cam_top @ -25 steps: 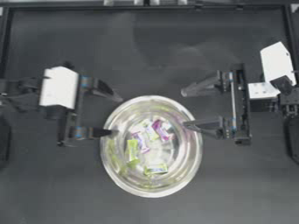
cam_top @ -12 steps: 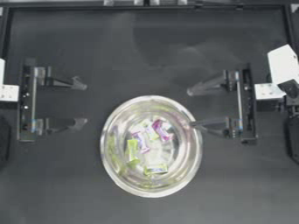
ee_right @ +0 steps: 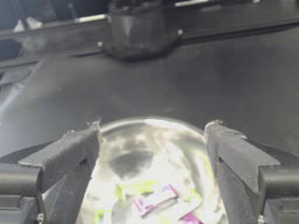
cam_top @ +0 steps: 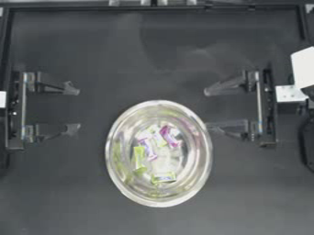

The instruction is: Put candies in bowl

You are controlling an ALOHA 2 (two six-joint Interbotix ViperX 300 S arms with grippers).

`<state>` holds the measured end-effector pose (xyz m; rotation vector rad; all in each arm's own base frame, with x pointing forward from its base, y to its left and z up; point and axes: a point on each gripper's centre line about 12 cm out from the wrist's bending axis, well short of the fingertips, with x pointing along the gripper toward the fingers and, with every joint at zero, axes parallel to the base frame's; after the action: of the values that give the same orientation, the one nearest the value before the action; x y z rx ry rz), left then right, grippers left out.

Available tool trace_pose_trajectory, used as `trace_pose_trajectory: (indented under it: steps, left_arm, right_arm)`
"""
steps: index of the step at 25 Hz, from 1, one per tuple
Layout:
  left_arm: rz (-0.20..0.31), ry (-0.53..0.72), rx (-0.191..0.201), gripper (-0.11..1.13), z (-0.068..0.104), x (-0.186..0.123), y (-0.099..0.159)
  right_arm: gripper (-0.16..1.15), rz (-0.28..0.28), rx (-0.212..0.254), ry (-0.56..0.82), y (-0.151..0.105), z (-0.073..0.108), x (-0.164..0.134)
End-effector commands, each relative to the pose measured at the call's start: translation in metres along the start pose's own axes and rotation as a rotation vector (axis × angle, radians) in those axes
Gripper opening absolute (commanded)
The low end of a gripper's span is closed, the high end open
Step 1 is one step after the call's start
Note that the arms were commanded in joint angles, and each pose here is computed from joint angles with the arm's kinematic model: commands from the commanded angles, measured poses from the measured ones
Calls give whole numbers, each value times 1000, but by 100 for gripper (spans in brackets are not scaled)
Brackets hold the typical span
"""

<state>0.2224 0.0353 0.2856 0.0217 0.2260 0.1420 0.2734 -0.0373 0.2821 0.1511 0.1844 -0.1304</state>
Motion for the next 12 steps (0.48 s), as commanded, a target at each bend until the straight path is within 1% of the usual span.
trace_pose_trajectory:
  steps: [1, 5, 12]
  left_arm:
    - [7, -12, -2, 100, 1, -2, 1]
    - [7, -3, -3, 100, -4, -3, 1]
    - [16, -31, -3, 100, -7, -12, 1]
  right_arm:
    - [99, 2, -2, -31, 0, 8, -4]
    - [99, 2, -2, -26, 0, 6, -5]
    - [99, 2, -4, -27, 0, 3, -8]
